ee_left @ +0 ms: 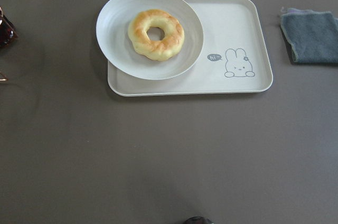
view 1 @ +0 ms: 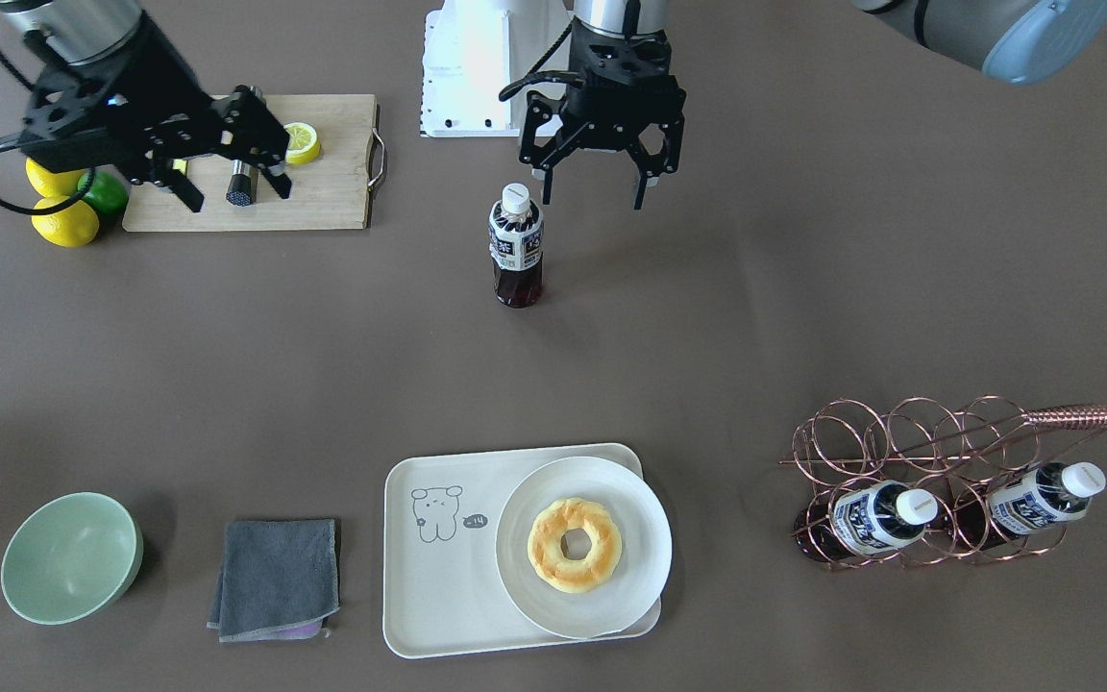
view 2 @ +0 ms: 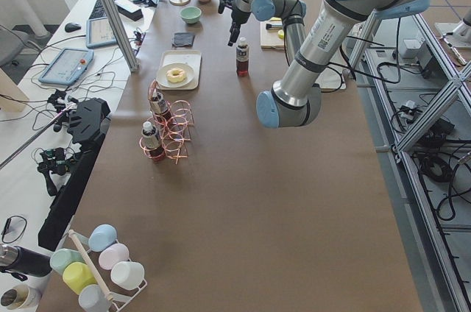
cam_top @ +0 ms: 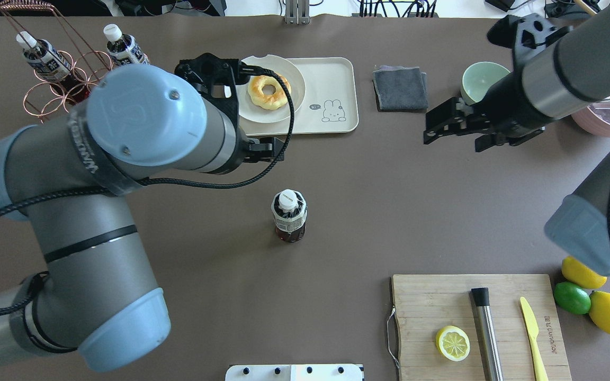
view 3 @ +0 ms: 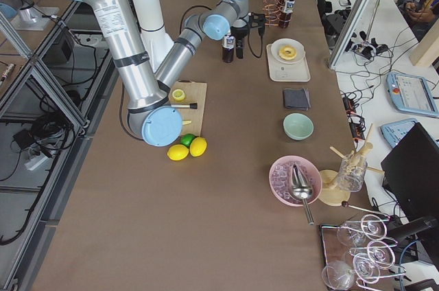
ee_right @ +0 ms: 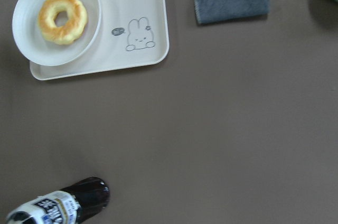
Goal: Place tea on tray
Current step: 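Withdraw the left gripper toward the rack while the right gripper reaches for the bottle, then lower the right gripper over the bottle and close on it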
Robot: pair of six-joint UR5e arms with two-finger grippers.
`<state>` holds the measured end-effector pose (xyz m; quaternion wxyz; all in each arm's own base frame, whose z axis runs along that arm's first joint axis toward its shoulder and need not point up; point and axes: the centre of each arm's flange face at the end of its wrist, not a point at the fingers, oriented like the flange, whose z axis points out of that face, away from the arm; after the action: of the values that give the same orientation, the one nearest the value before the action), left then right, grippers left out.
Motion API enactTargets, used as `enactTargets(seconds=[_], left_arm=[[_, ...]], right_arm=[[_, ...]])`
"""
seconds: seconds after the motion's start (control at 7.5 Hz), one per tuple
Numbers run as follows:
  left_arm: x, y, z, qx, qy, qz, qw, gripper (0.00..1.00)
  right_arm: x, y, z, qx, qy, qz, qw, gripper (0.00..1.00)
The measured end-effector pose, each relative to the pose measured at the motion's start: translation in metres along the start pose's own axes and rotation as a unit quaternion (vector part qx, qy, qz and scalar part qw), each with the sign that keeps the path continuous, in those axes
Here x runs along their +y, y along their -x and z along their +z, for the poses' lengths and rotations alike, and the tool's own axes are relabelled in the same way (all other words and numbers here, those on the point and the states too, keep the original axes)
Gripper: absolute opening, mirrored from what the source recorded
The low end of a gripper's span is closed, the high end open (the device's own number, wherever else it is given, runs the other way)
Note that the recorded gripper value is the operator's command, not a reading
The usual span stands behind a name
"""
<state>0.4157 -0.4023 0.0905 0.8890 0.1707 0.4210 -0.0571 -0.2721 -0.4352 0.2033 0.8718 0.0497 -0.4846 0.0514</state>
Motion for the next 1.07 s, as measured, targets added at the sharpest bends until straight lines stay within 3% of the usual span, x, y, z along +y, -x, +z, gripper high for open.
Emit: enactTargets(seconds=[0.4, 0.8, 1.07], left_arm=[[-0.025, 0.117, 0.006, 0.010, 0.011, 0.038, 0.9992, 0.97], [-0.047, 0.251, 0.042, 0.014, 0.031, 0.090, 0.9954, 0.97], [-0.061, 0.331, 0.054, 0.016, 0.041, 0.121, 0.9916, 0.97]], right_arm=[[0.049, 0.139, 0.014, 0.028, -0.013, 0.035, 0.9989, 0.94], [0.067, 0.217, 0.044, 0.049, -0.031, 0.048, 0.9972, 0.93], [0.082, 0.247, 0.067, 0.061, -0.036, 0.043, 0.9965, 0.86]])
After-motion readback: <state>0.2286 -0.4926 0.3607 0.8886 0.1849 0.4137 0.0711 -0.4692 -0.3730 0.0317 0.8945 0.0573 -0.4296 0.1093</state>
